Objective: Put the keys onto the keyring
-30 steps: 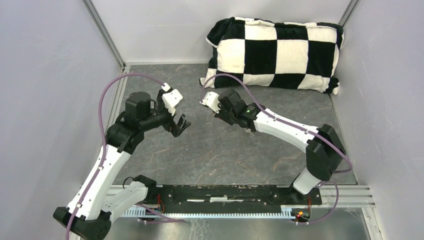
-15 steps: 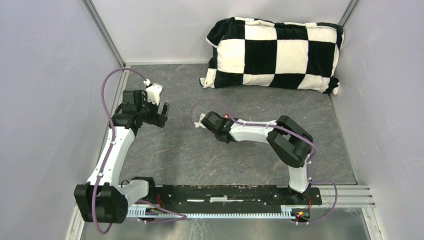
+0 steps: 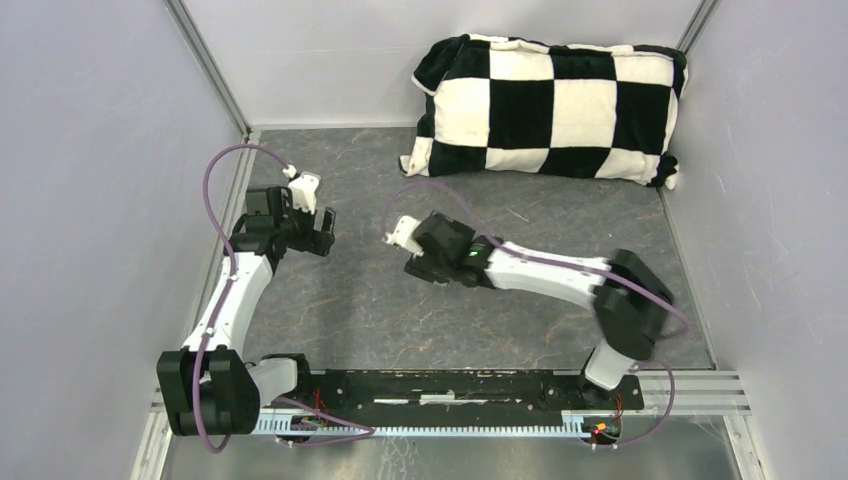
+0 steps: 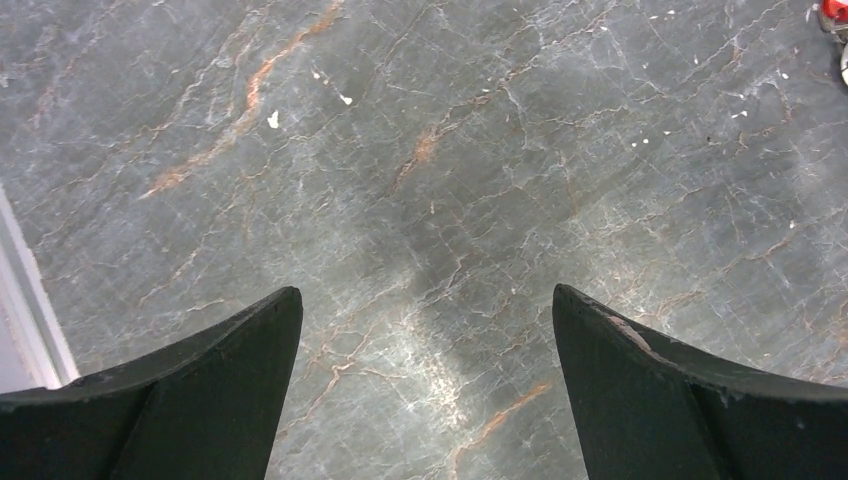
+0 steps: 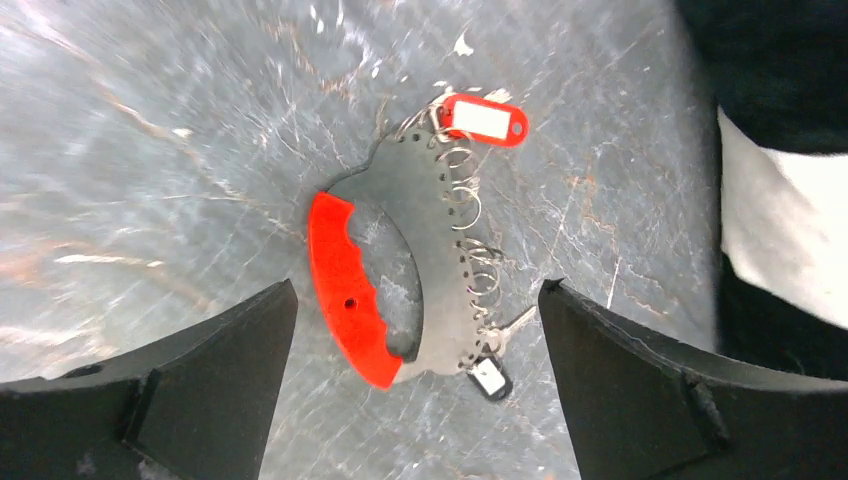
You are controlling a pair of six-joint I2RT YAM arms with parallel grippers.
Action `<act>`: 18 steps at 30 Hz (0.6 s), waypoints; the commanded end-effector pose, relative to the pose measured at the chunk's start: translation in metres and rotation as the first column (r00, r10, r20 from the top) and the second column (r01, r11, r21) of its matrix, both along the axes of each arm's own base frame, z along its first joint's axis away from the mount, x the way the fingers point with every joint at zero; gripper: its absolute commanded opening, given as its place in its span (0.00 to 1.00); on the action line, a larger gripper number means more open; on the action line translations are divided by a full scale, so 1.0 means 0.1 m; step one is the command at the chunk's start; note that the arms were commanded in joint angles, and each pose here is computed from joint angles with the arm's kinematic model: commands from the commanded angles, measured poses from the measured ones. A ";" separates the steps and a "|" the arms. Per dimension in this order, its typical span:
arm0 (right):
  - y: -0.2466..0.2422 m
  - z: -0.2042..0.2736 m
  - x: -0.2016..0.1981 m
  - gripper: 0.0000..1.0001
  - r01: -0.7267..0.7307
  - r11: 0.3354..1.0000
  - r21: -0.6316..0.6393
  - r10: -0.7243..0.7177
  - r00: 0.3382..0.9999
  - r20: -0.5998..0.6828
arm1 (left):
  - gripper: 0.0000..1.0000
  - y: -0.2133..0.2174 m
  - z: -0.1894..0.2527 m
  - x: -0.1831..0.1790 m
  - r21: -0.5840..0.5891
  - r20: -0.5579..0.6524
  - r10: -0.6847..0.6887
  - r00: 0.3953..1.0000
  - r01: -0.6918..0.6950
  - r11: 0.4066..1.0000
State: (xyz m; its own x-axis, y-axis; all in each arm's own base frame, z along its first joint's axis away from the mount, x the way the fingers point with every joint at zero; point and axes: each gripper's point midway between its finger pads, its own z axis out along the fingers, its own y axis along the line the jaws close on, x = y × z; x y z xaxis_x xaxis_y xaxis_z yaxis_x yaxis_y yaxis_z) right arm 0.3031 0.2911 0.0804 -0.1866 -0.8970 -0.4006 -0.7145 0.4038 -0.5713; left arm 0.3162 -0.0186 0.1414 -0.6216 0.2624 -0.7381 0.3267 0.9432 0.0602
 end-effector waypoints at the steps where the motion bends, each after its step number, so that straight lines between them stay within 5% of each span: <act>1: 0.13 0.94 -0.15 0.98 -0.004 0.858 0.514 0.029 0.999 -0.039 | 1.00 -0.10 0.08 0.13 -0.077 0.086 0.000 0.996 0.006 0.997; 5: -0.90 1.28 0.12 0.98 0.180 0.715 0.676 -0.311 0.947 0.078 | 1.00 -0.14 -0.14 0.18 -0.106 0.127 0.004 0.992 0.009 0.994; 9: -2.29 1.07 0.09 0.98 0.381 0.548 0.745 -0.737 0.640 0.216 | 1.00 -0.21 -0.41 0.19 -0.156 0.154 0.005 0.988 0.019 0.988; 12: -2.88 0.82 -0.12 0.98 0.345 0.504 0.792 -0.821 0.475 0.316 | 1.00 -0.25 -0.46 0.24 -0.185 0.249 0.000 0.968 0.047 0.982; 15: -3.15 0.64 -0.31 0.98 0.302 0.534 0.790 -0.824 0.393 0.407 | 1.00 -0.25 -0.47 0.25 -0.181 0.364 0.007 0.931 0.063 0.981; 18: -3.34 0.33 -0.35 0.98 0.395 0.473 0.787 -0.870 0.349 0.348 | 1.00 -0.25 -0.53 0.22 -0.188 0.417 0.021 0.909 0.063 0.980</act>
